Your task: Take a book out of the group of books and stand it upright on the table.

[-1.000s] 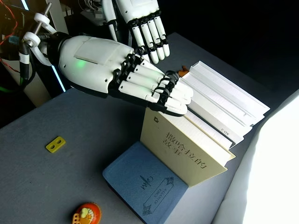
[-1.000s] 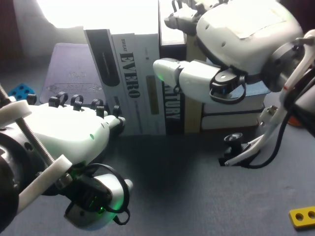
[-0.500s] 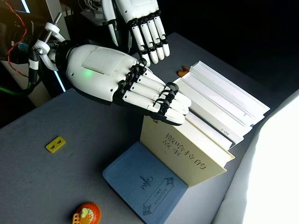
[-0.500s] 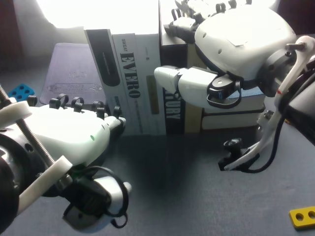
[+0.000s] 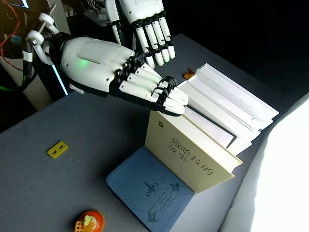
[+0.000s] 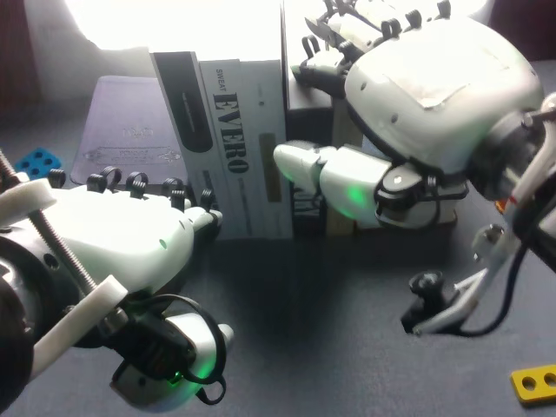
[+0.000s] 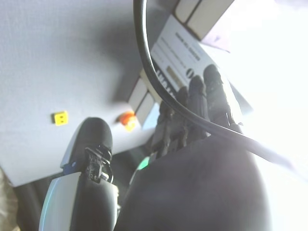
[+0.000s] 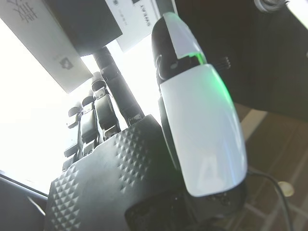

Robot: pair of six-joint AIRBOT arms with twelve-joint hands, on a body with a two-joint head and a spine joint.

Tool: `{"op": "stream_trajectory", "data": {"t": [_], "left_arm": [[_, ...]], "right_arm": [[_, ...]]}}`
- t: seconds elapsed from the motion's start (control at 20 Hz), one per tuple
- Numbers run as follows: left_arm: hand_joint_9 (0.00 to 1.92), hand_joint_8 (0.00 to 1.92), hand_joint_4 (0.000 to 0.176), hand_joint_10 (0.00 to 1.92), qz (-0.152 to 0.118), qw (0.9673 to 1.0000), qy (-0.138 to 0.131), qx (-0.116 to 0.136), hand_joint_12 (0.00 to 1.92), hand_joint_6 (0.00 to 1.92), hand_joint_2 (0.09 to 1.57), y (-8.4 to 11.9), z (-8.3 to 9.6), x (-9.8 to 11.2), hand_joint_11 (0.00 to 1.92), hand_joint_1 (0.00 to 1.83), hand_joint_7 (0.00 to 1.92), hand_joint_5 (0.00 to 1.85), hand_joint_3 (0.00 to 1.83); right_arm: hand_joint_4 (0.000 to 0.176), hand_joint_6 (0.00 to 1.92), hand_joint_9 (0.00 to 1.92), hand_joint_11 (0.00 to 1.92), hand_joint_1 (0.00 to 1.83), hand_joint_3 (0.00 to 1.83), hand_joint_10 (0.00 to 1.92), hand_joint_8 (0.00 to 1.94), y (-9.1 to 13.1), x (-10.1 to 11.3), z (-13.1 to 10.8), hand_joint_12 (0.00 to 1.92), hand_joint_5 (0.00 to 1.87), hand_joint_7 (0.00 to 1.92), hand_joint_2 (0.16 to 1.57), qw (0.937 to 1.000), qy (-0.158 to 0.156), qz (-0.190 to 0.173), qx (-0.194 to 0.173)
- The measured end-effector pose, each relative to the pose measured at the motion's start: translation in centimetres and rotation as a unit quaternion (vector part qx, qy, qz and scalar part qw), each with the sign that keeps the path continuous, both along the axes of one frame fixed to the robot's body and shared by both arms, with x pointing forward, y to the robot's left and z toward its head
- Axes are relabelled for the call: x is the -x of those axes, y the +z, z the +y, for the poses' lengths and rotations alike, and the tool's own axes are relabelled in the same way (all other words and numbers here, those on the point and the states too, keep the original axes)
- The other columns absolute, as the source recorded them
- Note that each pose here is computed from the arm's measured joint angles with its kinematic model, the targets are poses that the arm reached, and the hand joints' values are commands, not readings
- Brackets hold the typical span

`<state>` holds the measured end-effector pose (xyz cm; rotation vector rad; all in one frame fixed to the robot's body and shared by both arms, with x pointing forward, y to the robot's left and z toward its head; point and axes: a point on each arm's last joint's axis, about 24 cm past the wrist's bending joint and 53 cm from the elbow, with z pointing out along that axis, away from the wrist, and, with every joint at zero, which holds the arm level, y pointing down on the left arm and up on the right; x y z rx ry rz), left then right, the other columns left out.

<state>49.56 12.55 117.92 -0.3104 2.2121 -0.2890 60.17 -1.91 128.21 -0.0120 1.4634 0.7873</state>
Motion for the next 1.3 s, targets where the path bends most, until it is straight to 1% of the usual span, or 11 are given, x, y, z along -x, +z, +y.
{"op": "stream_trajectory", "data": {"t": [0.1,0.2,0.3,0.4,0.5,0.7,0.95,1.05,1.2,1.25,1.3], "left_arm": [[0.01,0.00,0.012,0.00,0.000,1.0000,0.000,0.000,0.11,0.00,1.42,0.0,0.0,0.0,0.00,0.34,0.02,0.05,0.00],[0.03,0.01,0.010,0.01,0.000,1.0000,0.000,0.000,0.16,0.01,1.41,0.0,0.0,0.0,0.00,0.35,0.05,0.07,0.00],[0.02,0.00,0.012,0.00,0.000,1.0000,0.000,0.000,0.13,0.00,1.41,0.0,0.0,0.0,0.00,0.36,0.03,0.05,0.00],[0.03,0.00,0.009,0.00,0.000,1.0000,0.000,0.000,0.16,0.01,1.40,0.0,0.0,0.0,0.00,0.39,0.05,0.09,0.00],[0.03,0.00,0.016,0.00,0.001,1.0000,0.000,0.001,0.14,0.00,1.40,0.0,0.0,0.0,0.00,0.39,0.04,0.06,0.00],[0.03,0.00,0.009,0.00,0.003,1.0000,-0.002,0.001,0.10,0.00,1.41,-0.1,-0.1,0.2,0.00,0.39,0.05,0.08,0.00],[0.02,0.00,0.012,0.00,0.003,1.0000,-0.001,0.001,0.09,0.00,1.41,-0.1,-0.1,0.2,0.00,0.40,0.05,0.10,0.00],[0.02,0.00,0.011,0.00,0.003,1.0000,-0.002,0.001,0.10,0.00,1.41,-0.1,-0.1,0.2,0.00,0.36,0.04,0.07,0.00],[0.02,0.00,0.007,0.00,0.003,1.0000,-0.001,0.001,0.10,0.00,1.41,-0.1,-0.1,0.2,0.00,0.37,0.05,0.07,0.00],[0.02,0.00,0.006,0.00,0.002,1.0000,-0.002,0.001,0.10,0.00,1.41,-0.1,-0.1,0.2,0.00,0.37,0.05,0.07,0.00],[0.02,0.00,0.006,0.00,0.003,1.0000,-0.002,0.001,0.10,0.00,1.41,-0.1,-0.1,0.2,0.00,0.37,0.05,0.07,0.00]], "right_arm": [[0.000,0.17,0.00,0.00,0.11,0.00,0.00,0.01,-0.1,0.6,0.2,0.00,0.70,0.07,1.25,1.0000,0.004,0.002,0.003],[0.000,0.17,0.00,0.00,0.10,0.00,0.00,0.01,-0.3,1.3,0.1,0.00,0.72,0.06,1.26,0.9999,0.003,0.008,0.009],[0.000,0.18,0.00,0.00,0.14,0.00,0.00,0.02,-0.5,1.9,0.2,0.00,0.76,0.10,1.25,0.9998,0.006,0.014,0.012],[0.000,0.18,0.00,0.00,0.14,0.00,0.00,0.02,-0.4,2.7,0.3,0.00,0.77,0.11,1.25,0.9997,0.011,0.016,0.013],[0.000,0.16,0.00,0.00,0.12,0.00,0.00,0.01,-0.6,3.8,0.6,0.00,0.75,0.09,1.26,0.9994,0.019,0.016,0.022],[0.000,0.14,0.00,0.00,0.11,0.00,0.00,0.00,-1.4,5.7,1.3,0.00,0.75,0.10,1.26,0.9983,0.034,0.015,0.046],[0.000,0.13,0.00,0.00,0.10,0.00,0.00,0.00,-2.0,6.6,1.5,0.00,0.74,0.10,1.26,0.9974,0.040,0.019,0.058],[0.000,0.12,0.00,0.00,0.09,0.00,0.00,0.00,-2.5,7.6,2.0,0.00,0.74,0.07,1.27,0.9962,0.052,0.023,0.066],[0.000,0.11,0.00,0.00,0.07,0.00,0.00,0.01,-3.5,8.1,2.3,0.00,0.73,0.10,1.26,0.9945,0.059,0.042,0.076],[0.000,0.11,0.00,0.00,0.07,0.00,0.00,0.01,-4.4,8.1,2.4,0.00,0.73,0.10,1.26,0.9931,0.062,0.061,0.079],[0.000,0.11,0.00,0.00,0.07,0.00,0.00,0.01,-5.2,8.2,2.3,0.00,0.73,0.10,1.26,0.9917,0.062,0.067,0.091]]}}
